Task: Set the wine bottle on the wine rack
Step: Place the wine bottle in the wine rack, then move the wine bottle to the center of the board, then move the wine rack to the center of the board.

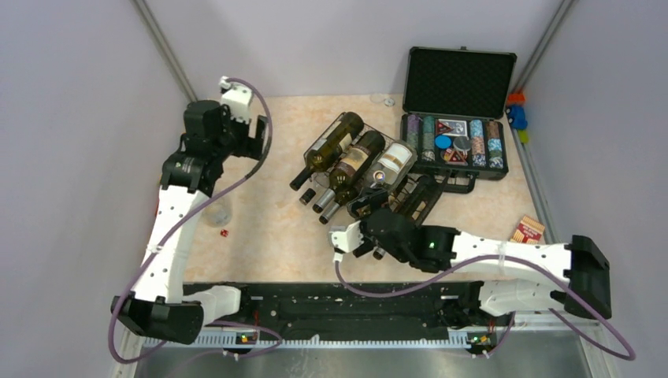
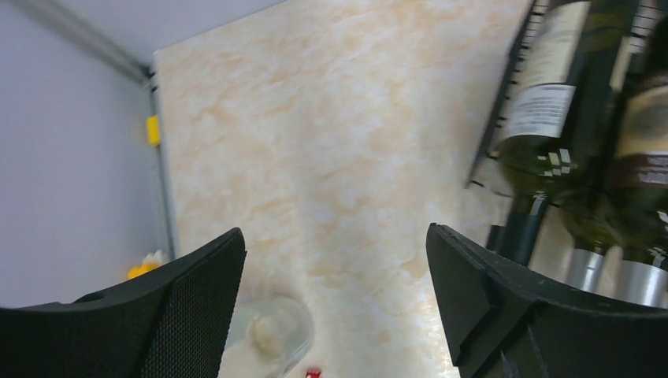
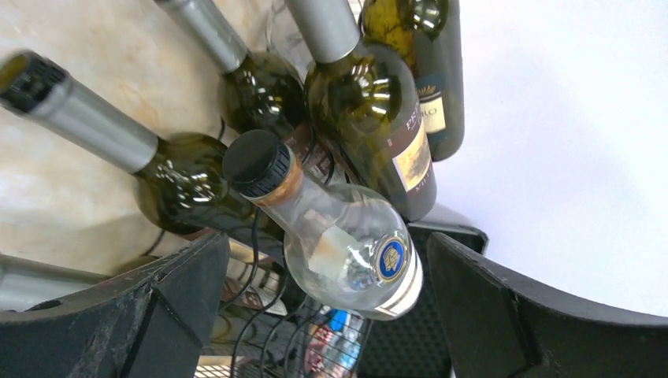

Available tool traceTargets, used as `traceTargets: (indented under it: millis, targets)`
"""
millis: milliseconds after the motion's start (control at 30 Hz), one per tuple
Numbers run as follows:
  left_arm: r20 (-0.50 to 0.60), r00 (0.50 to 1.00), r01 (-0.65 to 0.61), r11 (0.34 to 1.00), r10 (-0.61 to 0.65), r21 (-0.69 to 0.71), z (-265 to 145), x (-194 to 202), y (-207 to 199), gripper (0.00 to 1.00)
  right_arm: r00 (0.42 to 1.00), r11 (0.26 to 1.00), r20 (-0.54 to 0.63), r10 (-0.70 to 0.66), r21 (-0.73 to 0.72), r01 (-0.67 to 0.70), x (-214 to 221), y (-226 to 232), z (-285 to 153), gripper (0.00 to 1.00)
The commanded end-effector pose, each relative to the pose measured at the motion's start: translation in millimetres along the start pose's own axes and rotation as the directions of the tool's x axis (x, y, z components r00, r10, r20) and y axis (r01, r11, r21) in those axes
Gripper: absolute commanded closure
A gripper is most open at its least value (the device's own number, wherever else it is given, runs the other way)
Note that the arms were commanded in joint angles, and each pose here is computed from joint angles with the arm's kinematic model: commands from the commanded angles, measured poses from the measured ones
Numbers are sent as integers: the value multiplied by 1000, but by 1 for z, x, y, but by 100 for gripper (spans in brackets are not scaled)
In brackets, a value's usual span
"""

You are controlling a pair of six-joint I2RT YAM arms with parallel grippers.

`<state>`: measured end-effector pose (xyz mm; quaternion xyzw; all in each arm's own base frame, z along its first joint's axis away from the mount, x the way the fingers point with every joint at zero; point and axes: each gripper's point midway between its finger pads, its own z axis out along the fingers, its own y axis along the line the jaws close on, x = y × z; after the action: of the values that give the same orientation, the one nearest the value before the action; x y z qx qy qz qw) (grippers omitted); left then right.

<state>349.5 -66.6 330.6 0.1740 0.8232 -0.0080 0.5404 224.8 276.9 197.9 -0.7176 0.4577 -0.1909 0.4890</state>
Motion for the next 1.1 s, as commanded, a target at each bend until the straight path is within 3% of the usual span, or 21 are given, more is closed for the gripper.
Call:
traceTargets:
  millis: [0,433,767,1067]
  targets:
    - [14,995,99,984,-98,-147,-29,-2,47,11,976,982,126,179,-89,-168,-19,-8,-20,2]
    - [-64,962,227,907,-266,-355,-83,48,114,8,864,884,190,467,-137,-447,3,-39,-50,1]
    - [-191,917,266,893,-350,-363,-65,99,134,11,735,755,178,654,-95,-649,40,-46,-60,1]
    - [-284,864,334,895,-417,-297,-38,134,121,27,640,650,127,758,-59,-758,73,-39,-68,1]
